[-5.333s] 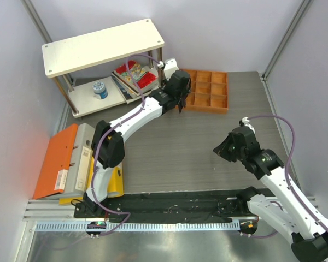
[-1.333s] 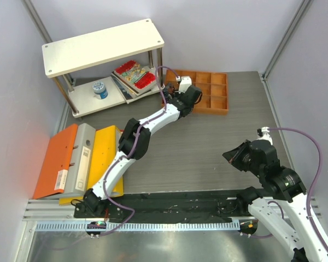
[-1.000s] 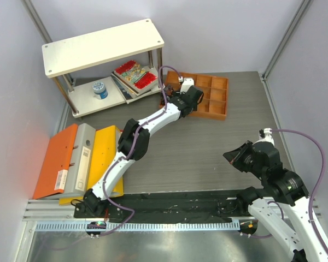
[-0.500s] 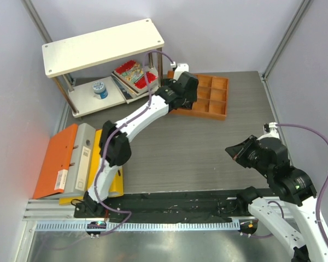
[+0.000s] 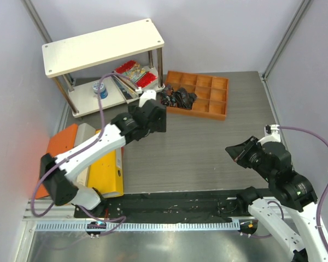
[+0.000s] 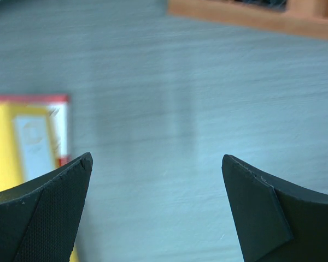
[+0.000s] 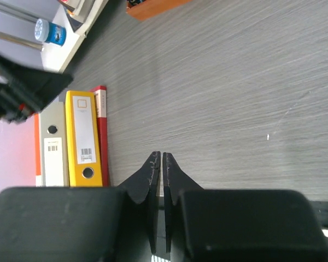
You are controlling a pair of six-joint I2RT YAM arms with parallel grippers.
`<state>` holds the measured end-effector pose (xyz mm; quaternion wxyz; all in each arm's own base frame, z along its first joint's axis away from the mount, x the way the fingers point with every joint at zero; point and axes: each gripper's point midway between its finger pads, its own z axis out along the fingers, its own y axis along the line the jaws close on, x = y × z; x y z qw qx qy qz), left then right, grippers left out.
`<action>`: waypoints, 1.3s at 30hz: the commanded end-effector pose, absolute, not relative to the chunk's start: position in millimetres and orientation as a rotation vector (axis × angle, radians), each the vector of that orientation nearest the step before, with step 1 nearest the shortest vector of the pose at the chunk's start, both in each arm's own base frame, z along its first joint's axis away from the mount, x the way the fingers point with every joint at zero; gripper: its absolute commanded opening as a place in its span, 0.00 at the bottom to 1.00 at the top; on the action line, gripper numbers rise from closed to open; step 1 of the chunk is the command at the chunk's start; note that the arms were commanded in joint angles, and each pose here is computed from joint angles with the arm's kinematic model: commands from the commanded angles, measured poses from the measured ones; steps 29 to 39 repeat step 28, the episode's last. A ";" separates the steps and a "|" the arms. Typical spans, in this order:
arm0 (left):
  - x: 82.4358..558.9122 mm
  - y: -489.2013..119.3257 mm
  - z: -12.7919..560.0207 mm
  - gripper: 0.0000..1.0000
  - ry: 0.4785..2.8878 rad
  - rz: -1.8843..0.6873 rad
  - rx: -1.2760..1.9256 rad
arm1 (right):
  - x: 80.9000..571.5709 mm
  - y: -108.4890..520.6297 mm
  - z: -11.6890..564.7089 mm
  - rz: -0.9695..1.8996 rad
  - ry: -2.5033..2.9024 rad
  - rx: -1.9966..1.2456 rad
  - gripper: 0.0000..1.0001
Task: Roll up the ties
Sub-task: Place the tie in the storage box, then reset both arms
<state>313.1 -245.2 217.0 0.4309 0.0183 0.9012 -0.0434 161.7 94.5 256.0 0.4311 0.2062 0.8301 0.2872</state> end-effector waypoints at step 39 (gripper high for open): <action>164.5 -73.1 254.5 1.00 1.917 -0.397 -0.080 | 164.3 102.1 192.2 0.761 2.070 0.517 0.69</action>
